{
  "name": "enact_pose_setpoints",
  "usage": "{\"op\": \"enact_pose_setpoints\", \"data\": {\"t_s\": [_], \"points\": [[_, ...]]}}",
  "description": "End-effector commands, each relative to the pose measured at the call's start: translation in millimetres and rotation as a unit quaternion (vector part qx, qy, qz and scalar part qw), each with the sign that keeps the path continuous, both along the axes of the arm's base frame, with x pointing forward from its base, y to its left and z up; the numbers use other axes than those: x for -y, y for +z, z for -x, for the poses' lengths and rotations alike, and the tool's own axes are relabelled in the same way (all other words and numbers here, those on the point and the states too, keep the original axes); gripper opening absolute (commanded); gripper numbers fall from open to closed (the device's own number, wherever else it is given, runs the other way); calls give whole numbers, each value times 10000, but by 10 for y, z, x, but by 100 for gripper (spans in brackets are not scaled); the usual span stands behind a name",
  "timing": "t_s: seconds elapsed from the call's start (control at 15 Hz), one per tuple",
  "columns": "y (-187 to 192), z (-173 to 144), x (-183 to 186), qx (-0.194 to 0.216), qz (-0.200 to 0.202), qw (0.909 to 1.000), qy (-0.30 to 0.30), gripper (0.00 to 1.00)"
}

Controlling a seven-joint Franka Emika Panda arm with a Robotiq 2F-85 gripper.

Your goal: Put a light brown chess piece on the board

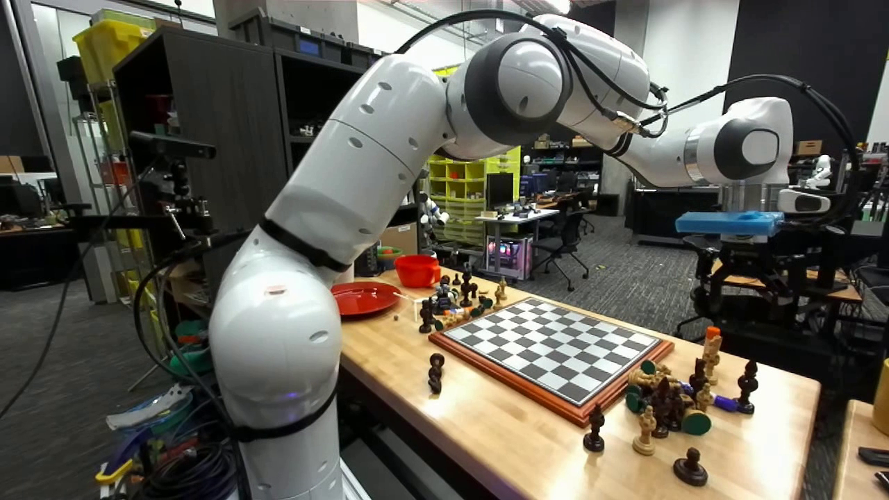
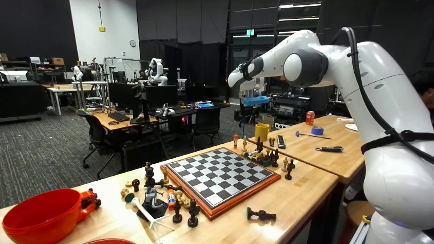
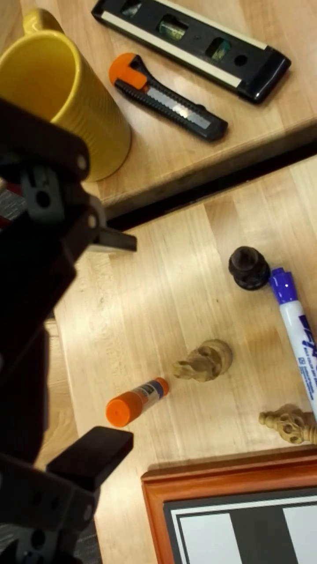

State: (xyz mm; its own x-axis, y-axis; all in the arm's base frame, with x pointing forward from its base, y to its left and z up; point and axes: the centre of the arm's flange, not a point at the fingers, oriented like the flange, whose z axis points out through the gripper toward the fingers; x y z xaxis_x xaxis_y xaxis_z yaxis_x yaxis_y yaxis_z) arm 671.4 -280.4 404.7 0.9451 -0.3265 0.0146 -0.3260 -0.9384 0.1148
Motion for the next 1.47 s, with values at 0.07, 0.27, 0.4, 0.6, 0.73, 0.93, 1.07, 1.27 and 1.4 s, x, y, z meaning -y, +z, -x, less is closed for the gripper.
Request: {"op": "enact_pose_setpoints", "data": {"t_s": [0.07,0.27,0.4,0.6,0.73,0.93,1.07,1.27,1.4], "points": [[8,-81,131,-161,-352,9991,-172,100],[-38,-25,177,-278,-515,9980,-249,100],[-67,-1,202,-318,-583,9974,-281,100],[-145,11,208,-327,-661,9968,-293,100],[-213,14,195,-287,-674,9968,-304,100],[-311,-10,156,-218,-721,9967,-316,100],[-364,-23,137,-210,-744,9965,-317,100],[-420,-41,138,-229,-741,9965,-320,100],[-452,-31,127,-267,-755,9964,-287,74]]}}
